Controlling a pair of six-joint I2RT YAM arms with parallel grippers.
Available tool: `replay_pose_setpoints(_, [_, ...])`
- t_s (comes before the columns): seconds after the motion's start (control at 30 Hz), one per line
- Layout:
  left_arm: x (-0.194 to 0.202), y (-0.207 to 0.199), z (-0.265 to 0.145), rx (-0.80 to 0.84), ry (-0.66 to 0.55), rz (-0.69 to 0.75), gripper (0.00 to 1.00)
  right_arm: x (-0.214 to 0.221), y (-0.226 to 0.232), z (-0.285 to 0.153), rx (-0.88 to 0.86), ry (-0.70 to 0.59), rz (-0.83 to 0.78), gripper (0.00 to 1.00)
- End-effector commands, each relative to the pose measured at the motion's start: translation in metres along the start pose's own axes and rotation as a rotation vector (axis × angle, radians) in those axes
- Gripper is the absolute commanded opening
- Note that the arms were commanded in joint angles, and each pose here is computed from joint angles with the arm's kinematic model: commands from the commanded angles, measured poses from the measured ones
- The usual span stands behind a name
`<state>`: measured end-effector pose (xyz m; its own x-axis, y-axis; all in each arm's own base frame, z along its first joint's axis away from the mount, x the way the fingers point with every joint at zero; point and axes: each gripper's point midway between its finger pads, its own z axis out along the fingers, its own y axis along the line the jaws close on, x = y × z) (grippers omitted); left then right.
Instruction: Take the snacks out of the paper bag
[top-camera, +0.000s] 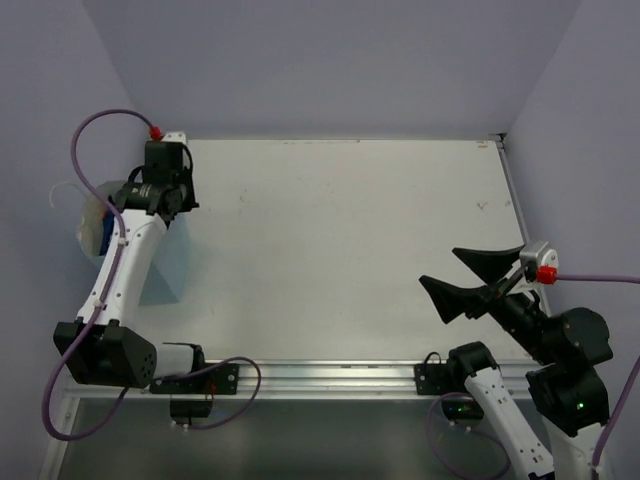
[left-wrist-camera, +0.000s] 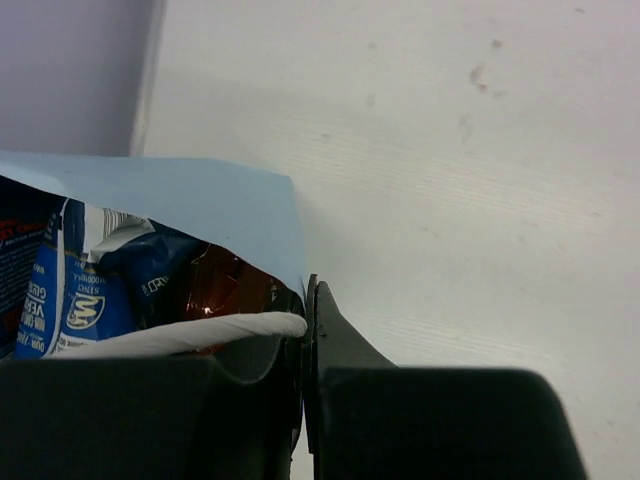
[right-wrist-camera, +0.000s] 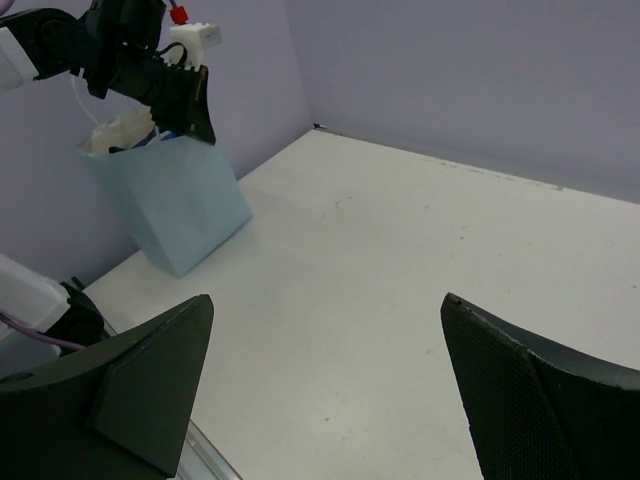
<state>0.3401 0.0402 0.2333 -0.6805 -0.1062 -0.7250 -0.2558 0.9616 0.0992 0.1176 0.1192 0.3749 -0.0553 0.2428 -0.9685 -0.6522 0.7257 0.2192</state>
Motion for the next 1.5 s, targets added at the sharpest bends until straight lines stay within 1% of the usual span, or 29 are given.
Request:
replay_pose_setpoints(0.0, [-0.027, -0.082, -0.041, 0.279, -0.114, 0.012, 0.0, -0.011, -0.001, -0.002, 0.016, -0.041, -0.03, 0.99])
replay_pose_setpoints(0.03, [-0.021, -0.105, -0.046, 0.331, -0.101, 0.043, 0.0, -0.011, -0.002, -0.002, 0.017, -0.042, -0.031, 0.99])
replay_pose_setpoints(0.1, [-0.019, -0.126, -0.052, 0.362, -0.094, 0.041, 0.0, -0.013, -0.002, -0.003, 0.025, -0.042, -0.035, 0.99])
replay_pose_setpoints(0.13, [-0.011, -0.148, -0.058, 0.4, -0.084, 0.078, 0.0, -0.014, -0.002, -0.004, 0.028, -0.044, -0.037, 0.99])
replay_pose_setpoints(0.2, [-0.011, -0.17, -0.068, 0.431, -0.09, 0.078, 0.0, -0.014, -0.005, -0.004, 0.043, -0.046, -0.04, 0.99])
replay_pose_setpoints(0.23, [-0.001, -0.193, -0.075, 0.472, -0.076, 0.12, 0.0, -0.014, -0.006, -0.004, 0.049, -0.046, -0.041, 0.99])
replay_pose_setpoints(0.3, [-0.002, -0.211, -0.086, 0.491, -0.09, 0.136, 0.0, -0.014, -0.009, -0.005, 0.064, -0.044, -0.043, 0.99])
replay_pose_setpoints(0.33, [0.006, -0.225, -0.089, 0.508, -0.08, 0.165, 0.0, -0.015, -0.011, -0.005, 0.076, -0.047, -0.043, 0.99])
replay_pose_setpoints(0.4, [0.006, -0.231, -0.091, 0.503, -0.083, 0.168, 0.02, -0.013, -0.012, -0.005, 0.084, -0.037, -0.045, 0.99])
replay_pose_setpoints(0.5, [0.009, -0.238, -0.09, 0.504, -0.079, 0.177, 0.12, -0.012, -0.015, -0.005, 0.099, -0.032, -0.046, 0.99])
replay_pose_setpoints(0.53, [0.009, -0.241, -0.091, 0.51, -0.082, 0.183, 0.17, -0.012, -0.016, -0.005, 0.103, -0.03, -0.045, 0.99])
replay_pose_setpoints(0.57, [0.008, -0.242, -0.094, 0.521, -0.081, 0.192, 0.29, -0.011, -0.018, -0.005, 0.114, -0.025, -0.043, 0.99])
replay_pose_setpoints(0.6, [0.009, -0.243, -0.097, 0.533, -0.074, 0.199, 0.34, -0.011, -0.018, -0.005, 0.113, -0.022, -0.042, 0.99])
replay_pose_setpoints(0.63, [0.001, -0.243, -0.106, 0.554, -0.092, 0.19, 0.44, -0.011, -0.018, -0.006, 0.116, -0.021, -0.041, 0.99])
replay_pose_setpoints(0.67, [-0.002, -0.244, -0.113, 0.575, -0.097, 0.189, 0.51, -0.011, -0.017, -0.006, 0.116, -0.015, -0.039, 0.99])
replay_pose_setpoints(0.7, [-0.003, -0.242, -0.119, 0.586, -0.095, 0.189, 0.57, -0.013, -0.016, -0.007, 0.116, -0.018, -0.04, 0.99])
replay_pose_setpoints(0.73, [-0.014, -0.239, -0.133, 0.61, -0.124, 0.173, 0.68, -0.014, -0.016, -0.007, 0.116, -0.016, -0.041, 0.99])
replay_pose_setpoints(0.8, [-0.014, -0.237, -0.147, 0.655, -0.118, 0.176, 0.77, -0.016, -0.016, -0.009, 0.122, -0.024, -0.042, 0.99])
replay_pose_setpoints(0.83, [-0.017, -0.234, -0.156, 0.675, -0.129, 0.17, 0.85, -0.018, -0.016, -0.009, 0.124, -0.027, -0.041, 0.99])
replay_pose_setpoints(0.9, [-0.015, -0.228, -0.166, 0.694, -0.121, 0.169, 0.92, -0.02, -0.016, -0.01, 0.127, -0.036, -0.039, 0.99])
replay_pose_setpoints(0.93, [-0.016, -0.223, -0.174, 0.704, -0.131, 0.155, 0.98, -0.022, -0.016, -0.01, 0.129, -0.039, -0.04, 0.99])
replay_pose_setpoints(0.97, [-0.014, -0.221, -0.176, 0.709, -0.129, 0.153, 1.0, -0.022, -0.016, -0.01, 0.132, -0.04, -0.04, 0.99])
replay_pose_setpoints(1.1, [-0.01, -0.21, -0.197, 0.762, -0.123, 0.157, 1.0, -0.024, -0.016, -0.01, 0.134, -0.039, -0.04, 0.99])
replay_pose_setpoints(1.2, [-0.018, -0.193, -0.218, 0.771, -0.165, 0.135, 1.0, -0.024, -0.016, -0.011, 0.138, -0.034, -0.039, 0.99])
replay_pose_setpoints(1.33, [-0.035, -0.149, -0.211, 0.569, -0.233, 0.095, 0.97, -0.024, -0.015, -0.012, 0.134, -0.037, -0.036, 0.99])
replay_pose_setpoints(1.37, [-0.04, -0.13, -0.203, 0.469, -0.248, 0.081, 0.96, -0.025, -0.013, -0.012, 0.125, -0.042, -0.037, 0.99])
replay_pose_setpoints(1.4, [-0.047, -0.114, -0.195, 0.405, -0.261, 0.05, 0.95, -0.024, -0.013, -0.011, 0.124, -0.036, -0.035, 0.99])
replay_pose_setpoints(1.47, [-0.059, -0.093, -0.183, 0.335, -0.294, 0.02, 0.95, -0.024, -0.011, -0.01, 0.109, -0.033, -0.035, 0.99])
